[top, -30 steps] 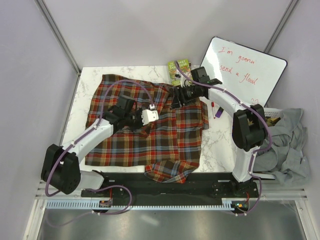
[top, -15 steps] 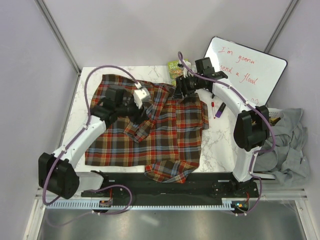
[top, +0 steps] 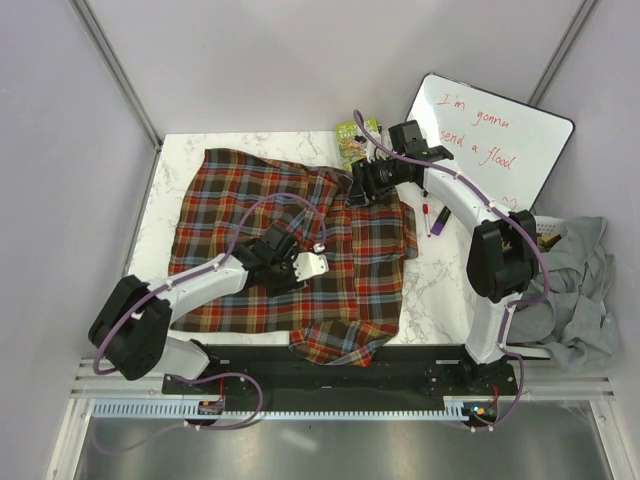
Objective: Fold and stack the long sleeve shirts
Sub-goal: Fold the shirt
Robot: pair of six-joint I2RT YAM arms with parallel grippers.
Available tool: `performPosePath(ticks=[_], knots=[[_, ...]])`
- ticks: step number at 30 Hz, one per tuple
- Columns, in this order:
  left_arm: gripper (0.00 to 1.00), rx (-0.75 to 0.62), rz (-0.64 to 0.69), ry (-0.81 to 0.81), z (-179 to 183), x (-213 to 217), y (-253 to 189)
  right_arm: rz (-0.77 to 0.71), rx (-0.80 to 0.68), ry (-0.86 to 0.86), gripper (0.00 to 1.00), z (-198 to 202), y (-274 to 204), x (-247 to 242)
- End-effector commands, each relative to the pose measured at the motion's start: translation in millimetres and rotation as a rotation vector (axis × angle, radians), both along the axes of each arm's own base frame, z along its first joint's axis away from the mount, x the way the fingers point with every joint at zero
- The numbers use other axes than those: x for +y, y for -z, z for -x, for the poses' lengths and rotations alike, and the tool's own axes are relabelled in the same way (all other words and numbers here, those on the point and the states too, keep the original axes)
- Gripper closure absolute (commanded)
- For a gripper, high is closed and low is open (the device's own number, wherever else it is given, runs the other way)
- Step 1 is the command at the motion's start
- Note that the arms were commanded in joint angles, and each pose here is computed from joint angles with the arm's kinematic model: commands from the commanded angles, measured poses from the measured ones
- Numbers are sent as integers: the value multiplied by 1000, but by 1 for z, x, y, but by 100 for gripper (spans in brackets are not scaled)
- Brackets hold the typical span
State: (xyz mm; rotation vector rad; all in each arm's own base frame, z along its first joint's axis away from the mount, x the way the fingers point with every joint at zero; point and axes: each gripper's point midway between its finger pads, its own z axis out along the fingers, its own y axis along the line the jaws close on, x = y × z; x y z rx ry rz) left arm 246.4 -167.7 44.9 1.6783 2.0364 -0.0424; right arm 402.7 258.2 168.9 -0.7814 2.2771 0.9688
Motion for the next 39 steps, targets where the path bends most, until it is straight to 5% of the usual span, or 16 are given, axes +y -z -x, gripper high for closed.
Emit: performPosePath(ticks=[1, 3, 10, 11, 15, 19, 22, 29, 37, 39], knots=[[41, -114, -107, -16, -31, 5, -1, -7, -10, -15, 39, 4, -3, 0], [45, -107, -133, -28, -35, 6, 5, -6, -14, -18, 39, 5, -3, 0], [97, -107, -114, -55, -41, 0, -27, 4, -22, -33, 39, 11, -2, -3], [98, -96, -93, -58, -39, -3, -34, 3, -29, -35, 39, 11, -3, -3], [98, 24, 164, -26, -18, -46, -97, 9, -59, -32, 39, 5, -9, -4], [98, 293, 531, 111, 42, -103, -164, 5, -98, -9, 39, -10, -21, -6], [98, 366, 663, 11, 28, -113, -186, 11, -112, 10, 38, -18, -23, -11], [98, 543, 865, -710, -59, 0, -127, 44, -117, -6, 37, -10, -14, -19], [98, 657, 872, -1071, -62, 37, -61, 51, -98, -90, 39, 22, 8, -5], [98, 692, 889, -1135, -62, 40, -52, 111, -203, -160, 38, 33, 13, 9]])
